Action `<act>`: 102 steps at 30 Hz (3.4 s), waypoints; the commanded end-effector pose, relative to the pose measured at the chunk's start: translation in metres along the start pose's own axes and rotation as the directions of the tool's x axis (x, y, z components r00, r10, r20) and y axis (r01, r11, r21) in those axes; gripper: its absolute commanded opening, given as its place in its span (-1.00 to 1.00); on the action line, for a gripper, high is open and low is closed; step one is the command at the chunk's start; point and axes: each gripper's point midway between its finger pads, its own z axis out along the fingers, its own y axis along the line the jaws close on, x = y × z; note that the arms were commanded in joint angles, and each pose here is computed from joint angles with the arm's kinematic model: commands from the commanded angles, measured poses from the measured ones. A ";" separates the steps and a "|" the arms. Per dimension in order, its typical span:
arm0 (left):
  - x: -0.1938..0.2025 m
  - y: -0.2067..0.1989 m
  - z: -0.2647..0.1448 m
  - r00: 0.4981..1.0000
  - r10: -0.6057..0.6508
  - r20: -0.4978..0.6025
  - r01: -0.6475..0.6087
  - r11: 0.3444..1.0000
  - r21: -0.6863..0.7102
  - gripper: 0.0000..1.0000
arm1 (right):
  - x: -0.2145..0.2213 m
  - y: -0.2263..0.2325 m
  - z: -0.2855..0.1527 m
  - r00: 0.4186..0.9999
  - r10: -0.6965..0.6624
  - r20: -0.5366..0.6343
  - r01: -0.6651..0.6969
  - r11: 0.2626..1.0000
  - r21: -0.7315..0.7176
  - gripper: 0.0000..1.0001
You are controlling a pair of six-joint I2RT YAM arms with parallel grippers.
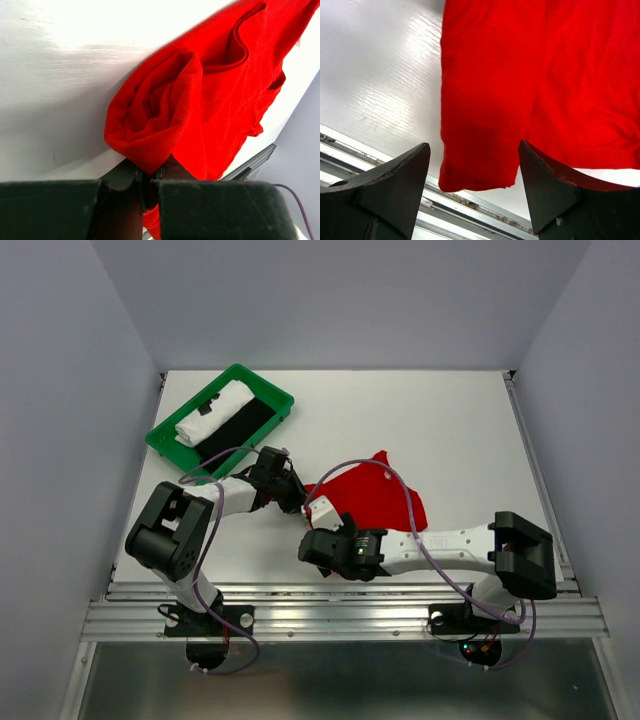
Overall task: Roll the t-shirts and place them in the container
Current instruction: Roll the T-shirt to the center of the board.
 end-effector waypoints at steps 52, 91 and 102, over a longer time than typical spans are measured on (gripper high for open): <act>-0.006 0.003 -0.013 0.999 -0.005 0.039 0.008 0.997 -0.077 -1.00 | 0.033 -0.005 0.040 0.978 -0.207 -0.006 0.188 0.876 0.443 -0.36; -0.035 -0.044 -0.090 0.960 0.226 0.164 -0.230 0.973 0.006 0.14 | -0.013 0.013 -0.014 0.821 0.529 -0.217 -0.559 0.665 -0.494 -0.99; -0.013 -0.045 -0.070 0.963 0.254 0.086 -0.259 0.965 0.051 0.01 | 0.003 0.008 -0.012 0.703 0.591 -0.395 -0.693 0.444 -0.568 -0.99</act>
